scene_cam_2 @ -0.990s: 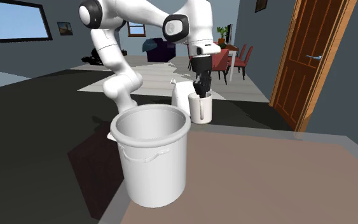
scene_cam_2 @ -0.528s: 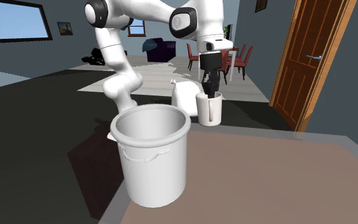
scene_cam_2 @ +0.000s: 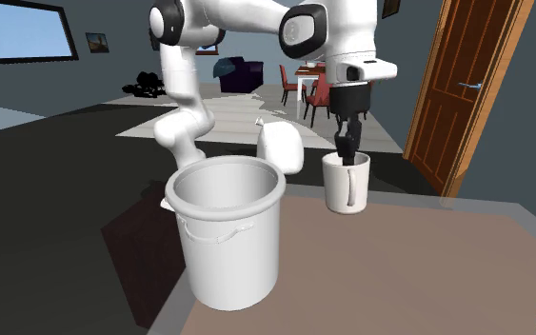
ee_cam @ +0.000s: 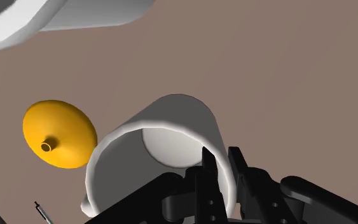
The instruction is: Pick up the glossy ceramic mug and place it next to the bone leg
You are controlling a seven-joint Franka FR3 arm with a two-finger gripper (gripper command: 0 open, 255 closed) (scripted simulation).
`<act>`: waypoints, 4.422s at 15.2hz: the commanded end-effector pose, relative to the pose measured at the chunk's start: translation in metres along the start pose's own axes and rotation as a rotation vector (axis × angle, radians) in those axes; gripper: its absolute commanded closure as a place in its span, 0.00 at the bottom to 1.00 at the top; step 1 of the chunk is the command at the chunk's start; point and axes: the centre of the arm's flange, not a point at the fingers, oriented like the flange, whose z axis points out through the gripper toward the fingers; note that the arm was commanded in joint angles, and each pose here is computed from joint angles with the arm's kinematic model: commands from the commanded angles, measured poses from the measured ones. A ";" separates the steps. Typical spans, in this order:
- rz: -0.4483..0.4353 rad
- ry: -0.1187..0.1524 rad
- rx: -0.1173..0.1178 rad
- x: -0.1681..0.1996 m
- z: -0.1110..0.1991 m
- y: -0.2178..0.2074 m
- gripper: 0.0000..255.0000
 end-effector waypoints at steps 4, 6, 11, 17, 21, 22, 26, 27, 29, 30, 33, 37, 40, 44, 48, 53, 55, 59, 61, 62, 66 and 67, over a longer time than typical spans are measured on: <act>-0.001 0.001 0.000 0.055 0.012 0.035 1.00; -0.001 0.001 0.000 0.077 0.017 0.049 1.00; -0.001 0.001 0.000 0.123 0.026 0.080 1.00; -0.001 0.001 0.000 0.119 0.057 0.078 1.00; -0.001 0.001 0.000 0.115 0.078 0.076 1.00; -0.001 0.001 0.000 0.115 0.083 0.076 1.00; -0.001 0.001 0.000 0.111 0.104 0.074 1.00; -0.001 0.001 0.000 0.111 0.109 0.074 1.00; -0.001 0.001 0.000 0.109 0.119 0.073 1.00; -0.001 0.001 0.000 0.108 0.124 0.073 1.00; -0.001 0.001 0.000 0.106 0.140 0.072 1.00; -0.001 0.001 0.000 0.103 0.161 0.070 1.00; -0.001 0.001 0.000 0.100 0.176 0.069 1.00; -0.001 0.001 0.000 0.099 0.186 0.068 1.00; -0.001 0.001 0.000 0.099 0.186 0.068 1.00; -0.001 0.001 0.000 0.099 0.186 0.068 0.00; -0.001 0.001 0.000 0.099 0.186 0.068 0.00; -0.001 0.001 0.000 0.099 0.136 0.068 0.00; -0.001 0.001 0.000 0.099 0.136 0.068 0.00; -0.001 0.001 0.000 0.099 0.136 0.068 0.00; -0.001 0.001 0.000 0.099 0.136 0.068 0.00; -0.001 0.001 0.000 0.099 0.136 0.068 0.00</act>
